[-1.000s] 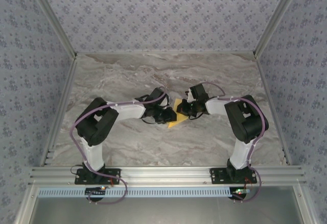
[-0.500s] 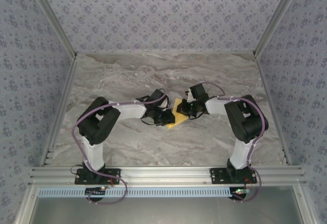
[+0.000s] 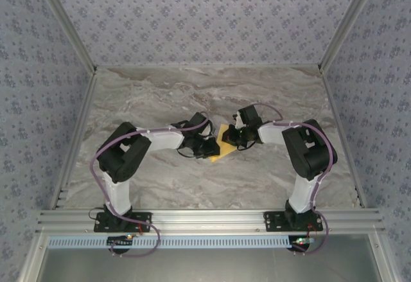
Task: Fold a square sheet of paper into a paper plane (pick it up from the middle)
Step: Fourth fold the wing at the center of the table.
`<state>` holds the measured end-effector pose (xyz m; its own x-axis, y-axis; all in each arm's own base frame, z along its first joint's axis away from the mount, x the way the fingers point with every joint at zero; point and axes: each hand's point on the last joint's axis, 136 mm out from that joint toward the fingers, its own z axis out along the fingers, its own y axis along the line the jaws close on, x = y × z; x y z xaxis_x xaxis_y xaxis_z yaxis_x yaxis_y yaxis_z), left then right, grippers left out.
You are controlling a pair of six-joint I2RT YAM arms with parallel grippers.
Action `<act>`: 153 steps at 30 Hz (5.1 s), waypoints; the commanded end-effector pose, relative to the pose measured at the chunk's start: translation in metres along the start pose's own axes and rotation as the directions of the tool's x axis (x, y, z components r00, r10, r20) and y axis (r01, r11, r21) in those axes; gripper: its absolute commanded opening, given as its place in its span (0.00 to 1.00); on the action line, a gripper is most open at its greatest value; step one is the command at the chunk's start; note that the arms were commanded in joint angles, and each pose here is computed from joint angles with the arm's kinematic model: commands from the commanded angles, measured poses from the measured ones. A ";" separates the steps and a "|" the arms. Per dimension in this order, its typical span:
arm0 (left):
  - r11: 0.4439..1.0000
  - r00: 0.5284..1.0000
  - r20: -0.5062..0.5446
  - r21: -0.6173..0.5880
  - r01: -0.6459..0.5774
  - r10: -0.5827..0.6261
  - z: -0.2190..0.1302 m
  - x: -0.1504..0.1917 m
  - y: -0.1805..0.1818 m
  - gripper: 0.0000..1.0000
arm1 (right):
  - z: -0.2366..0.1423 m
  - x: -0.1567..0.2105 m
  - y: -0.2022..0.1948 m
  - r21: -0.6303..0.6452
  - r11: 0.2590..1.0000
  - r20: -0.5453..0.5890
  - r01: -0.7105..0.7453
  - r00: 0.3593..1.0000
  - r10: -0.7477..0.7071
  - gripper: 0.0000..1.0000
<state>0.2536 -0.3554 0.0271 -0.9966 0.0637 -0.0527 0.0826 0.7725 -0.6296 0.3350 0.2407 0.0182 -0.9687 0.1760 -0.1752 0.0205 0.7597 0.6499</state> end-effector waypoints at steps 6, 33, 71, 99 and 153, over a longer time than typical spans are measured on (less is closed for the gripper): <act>0.998 0.998 -0.023 -0.014 -0.055 0.054 -0.007 0.008 -0.012 0.18 | 0.013 0.027 -0.057 0.206 0.977 -0.065 -0.061 0.995 0.076 0.00; 0.991 0.999 -0.010 -0.125 -0.038 0.037 -0.011 0.004 0.021 0.17 | 0.015 0.030 -0.064 0.236 0.970 -0.082 -0.060 0.993 0.081 0.00; 0.988 1.000 0.027 0.156 0.000 -0.005 -0.025 -0.015 -0.012 0.05 | 0.017 0.035 -0.073 0.298 0.953 -0.105 -0.044 0.991 0.078 0.00; 0.996 0.996 -0.003 0.013 0.094 -0.093 -0.011 0.006 0.057 0.00 | 0.012 0.021 -0.049 0.231 0.973 -0.087 -0.004 0.996 0.025 0.00; 0.975 0.982 -0.075 -0.153 0.160 -0.173 -0.007 0.034 0.096 0.00 | -0.033 -0.038 -0.015 0.031 0.996 0.083 0.080 0.993 -0.082 0.00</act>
<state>0.2630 -0.3201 0.0169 -0.9990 0.0049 -0.0446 0.0343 0.7239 -0.6891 0.3654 0.1963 0.0245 -0.9486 0.1974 -0.2475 -0.0025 0.7771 0.6294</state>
